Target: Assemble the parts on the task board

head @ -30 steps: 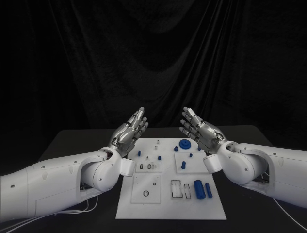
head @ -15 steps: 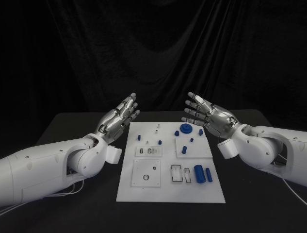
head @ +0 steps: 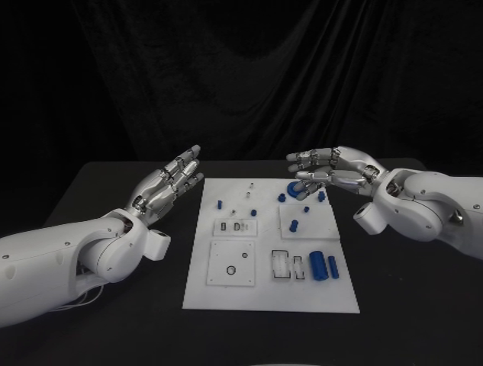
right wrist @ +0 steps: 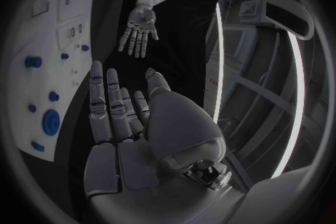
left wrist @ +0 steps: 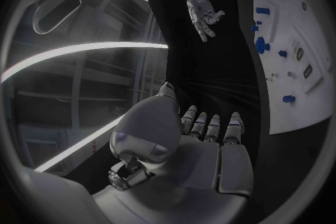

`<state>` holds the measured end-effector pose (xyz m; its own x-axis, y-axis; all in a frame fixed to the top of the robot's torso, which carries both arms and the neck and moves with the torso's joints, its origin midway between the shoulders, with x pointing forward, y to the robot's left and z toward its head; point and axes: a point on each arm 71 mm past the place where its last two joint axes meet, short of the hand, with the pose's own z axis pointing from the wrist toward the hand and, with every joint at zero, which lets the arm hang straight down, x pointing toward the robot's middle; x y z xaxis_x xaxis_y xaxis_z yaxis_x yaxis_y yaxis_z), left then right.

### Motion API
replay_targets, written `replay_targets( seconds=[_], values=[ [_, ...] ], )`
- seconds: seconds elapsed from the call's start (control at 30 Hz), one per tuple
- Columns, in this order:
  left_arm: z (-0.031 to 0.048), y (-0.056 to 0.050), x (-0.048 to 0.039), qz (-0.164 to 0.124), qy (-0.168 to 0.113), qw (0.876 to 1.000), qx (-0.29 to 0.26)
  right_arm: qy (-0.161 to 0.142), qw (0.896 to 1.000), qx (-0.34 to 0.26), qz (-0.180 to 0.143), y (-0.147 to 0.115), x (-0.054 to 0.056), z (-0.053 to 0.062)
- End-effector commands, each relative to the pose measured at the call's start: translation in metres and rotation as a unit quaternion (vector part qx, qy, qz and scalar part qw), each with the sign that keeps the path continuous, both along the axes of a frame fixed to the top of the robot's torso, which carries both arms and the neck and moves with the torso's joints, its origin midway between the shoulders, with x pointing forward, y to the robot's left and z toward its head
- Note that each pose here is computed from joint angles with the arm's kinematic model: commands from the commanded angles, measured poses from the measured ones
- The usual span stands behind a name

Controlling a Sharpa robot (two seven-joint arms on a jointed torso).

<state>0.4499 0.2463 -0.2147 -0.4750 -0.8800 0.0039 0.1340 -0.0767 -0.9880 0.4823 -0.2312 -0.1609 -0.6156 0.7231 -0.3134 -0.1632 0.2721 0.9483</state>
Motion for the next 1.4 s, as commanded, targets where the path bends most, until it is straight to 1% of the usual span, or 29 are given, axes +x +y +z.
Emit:
replay_targets(
  seconds=[0.03,0.07,0.13,0.2,0.23,0.3,0.33,0.37,0.4,0.43,0.47,0.5,0.57,0.7,0.8,0.87,1.0,1.2,1.4],
  values=[
    [0.0153,0.001,-0.0083,-0.009,-0.104,0.995,0.008,-0.098,0.973,-0.207,0.006,0.000,0.008,0.007],
    [0.0157,0.002,-0.0091,-0.009,-0.105,0.994,0.009,-0.111,0.967,-0.228,0.008,0.000,0.009,0.010],
    [0.0165,0.004,-0.0112,-0.009,-0.108,0.994,0.013,-0.157,0.943,-0.295,0.015,0.001,0.012,0.017],
    [0.0169,0.005,-0.0122,-0.009,-0.109,0.994,0.015,-0.194,0.919,-0.342,0.020,0.002,0.015,0.022],
    [0.0171,0.005,-0.0126,-0.010,-0.110,0.994,0.015,-0.217,0.904,-0.368,0.021,0.003,0.016,0.025],
    [0.0175,0.005,-0.0133,-0.010,-0.111,0.994,0.016,-0.254,0.878,-0.405,0.023,0.005,0.017,0.028],
    [0.0178,0.006,-0.0139,-0.010,-0.112,0.993,0.016,-0.275,0.862,-0.425,0.023,0.006,0.018,0.030],
    [0.0181,0.006,-0.0145,-0.009,-0.113,0.993,0.016,-0.291,0.850,-0.439,0.023,0.007,0.019,0.031],
    [0.0183,0.006,-0.0148,-0.009,-0.114,0.993,0.016,-0.302,0.841,-0.449,0.023,0.008,0.020,0.032],
    [0.0189,0.007,-0.0161,-0.009,-0.114,0.993,0.015,-0.319,0.826,-0.464,0.022,0.009,0.021,0.033],
    [0.0191,0.007,-0.0167,-0.008,-0.115,0.993,0.015,-0.331,0.815,-0.476,0.021,0.010,0.021,0.034],
    [0.0198,0.009,-0.0182,-0.007,-0.115,0.993,0.016,-0.349,0.797,-0.493,0.020,0.011,0.022,0.035],
    [0.0206,0.011,-0.0199,-0.004,-0.116,0.993,0.016,-0.370,0.775,-0.512,0.018,0.012,0.023,0.037],
    [0.0221,0.015,-0.0231,0.001,-0.118,0.993,0.017,-0.403,0.742,-0.536,0.012,0.014,0.025,0.039],
    [0.0230,0.016,-0.0249,0.003,-0.119,0.993,0.017,-0.417,0.729,-0.543,0.009,0.015,0.028,0.040],
    [0.0235,0.017,-0.0258,0.004,-0.120,0.993,0.017,-0.422,0.724,-0.546,0.009,0.016,0.029,0.040],
    [0.0240,0.018,-0.0267,0.005,-0.120,0.993,0.017,-0.431,0.718,-0.546,0.010,0.020,0.032,0.040],
    [0.0243,0.018,-0.0269,0.004,-0.121,0.993,0.016,-0.453,0.715,-0.532,0.012,0.027,0.035,0.040],
    [0.0242,0.017,-0.0268,0.002,-0.120,0.993,0.015,-0.447,0.713,-0.539,0.030,0.032,0.037,0.035]
  ],
)
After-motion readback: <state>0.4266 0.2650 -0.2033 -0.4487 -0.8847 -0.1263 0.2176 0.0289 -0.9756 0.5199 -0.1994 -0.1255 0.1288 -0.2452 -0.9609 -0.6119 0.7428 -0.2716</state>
